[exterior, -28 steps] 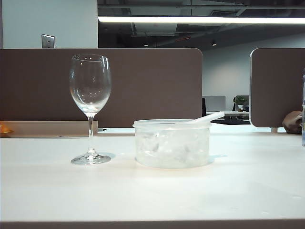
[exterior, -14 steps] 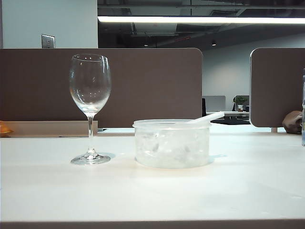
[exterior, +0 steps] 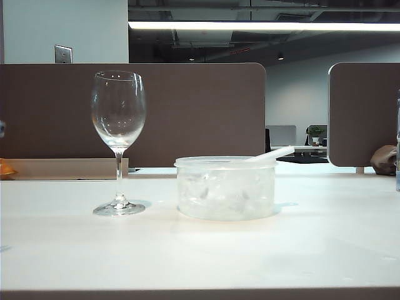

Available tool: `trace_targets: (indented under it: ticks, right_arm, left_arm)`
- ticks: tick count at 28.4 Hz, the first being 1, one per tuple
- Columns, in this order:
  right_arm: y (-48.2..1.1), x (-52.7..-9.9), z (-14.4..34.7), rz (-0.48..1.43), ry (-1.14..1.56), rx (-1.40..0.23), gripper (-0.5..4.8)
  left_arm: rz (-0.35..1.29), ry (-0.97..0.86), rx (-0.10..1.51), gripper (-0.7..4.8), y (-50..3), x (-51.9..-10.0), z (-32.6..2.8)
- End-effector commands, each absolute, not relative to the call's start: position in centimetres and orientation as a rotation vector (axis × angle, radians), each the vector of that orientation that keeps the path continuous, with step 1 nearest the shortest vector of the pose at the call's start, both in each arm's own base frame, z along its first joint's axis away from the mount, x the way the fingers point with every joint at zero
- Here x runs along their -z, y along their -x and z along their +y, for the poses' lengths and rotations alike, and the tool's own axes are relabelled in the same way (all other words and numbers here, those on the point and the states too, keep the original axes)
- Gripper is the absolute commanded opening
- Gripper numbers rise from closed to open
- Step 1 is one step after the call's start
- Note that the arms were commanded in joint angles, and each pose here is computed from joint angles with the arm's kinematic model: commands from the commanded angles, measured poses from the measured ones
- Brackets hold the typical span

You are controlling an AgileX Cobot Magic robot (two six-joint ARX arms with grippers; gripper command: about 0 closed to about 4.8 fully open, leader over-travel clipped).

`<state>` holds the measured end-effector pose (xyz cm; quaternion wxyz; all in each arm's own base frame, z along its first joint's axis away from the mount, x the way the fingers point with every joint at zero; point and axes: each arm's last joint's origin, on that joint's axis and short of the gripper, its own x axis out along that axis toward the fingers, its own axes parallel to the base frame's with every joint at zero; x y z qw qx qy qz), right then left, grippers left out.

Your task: Pick up an ice shovel filled with ice cubes and pour the ice from the shovel into the glass.

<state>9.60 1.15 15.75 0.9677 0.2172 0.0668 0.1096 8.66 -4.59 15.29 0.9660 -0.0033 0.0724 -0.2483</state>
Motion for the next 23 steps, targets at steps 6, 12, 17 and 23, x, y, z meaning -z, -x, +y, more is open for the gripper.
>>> trace_targets:
  ticks: [6, 12, 17, 23]
  right_arm:
    - [-9.64, -15.66, 1.16, 0.13, -0.439, -0.223, -0.01]
    - [-9.64, -15.66, 1.17, 0.131, -0.439, -0.225, -0.01]
    - [-9.64, -15.66, 1.17, 0.131, -0.439, -0.225, -0.01]
    - [-9.64, -15.66, 1.17, 0.131, -0.439, -0.225, -0.01]
  left_arm:
    - [0.126, 0.04, 0.552, 0.29, -8.84, -15.67, -4.85]
    - [0.139, 0.04, 0.593, 0.29, -8.81, -15.56, -4.98]
    - [0.139, 0.039, 0.593, 0.29, -8.81, -15.56, -4.98]
    - [0.14, 0.039, 0.593, 0.29, -8.82, -15.55, -4.98]
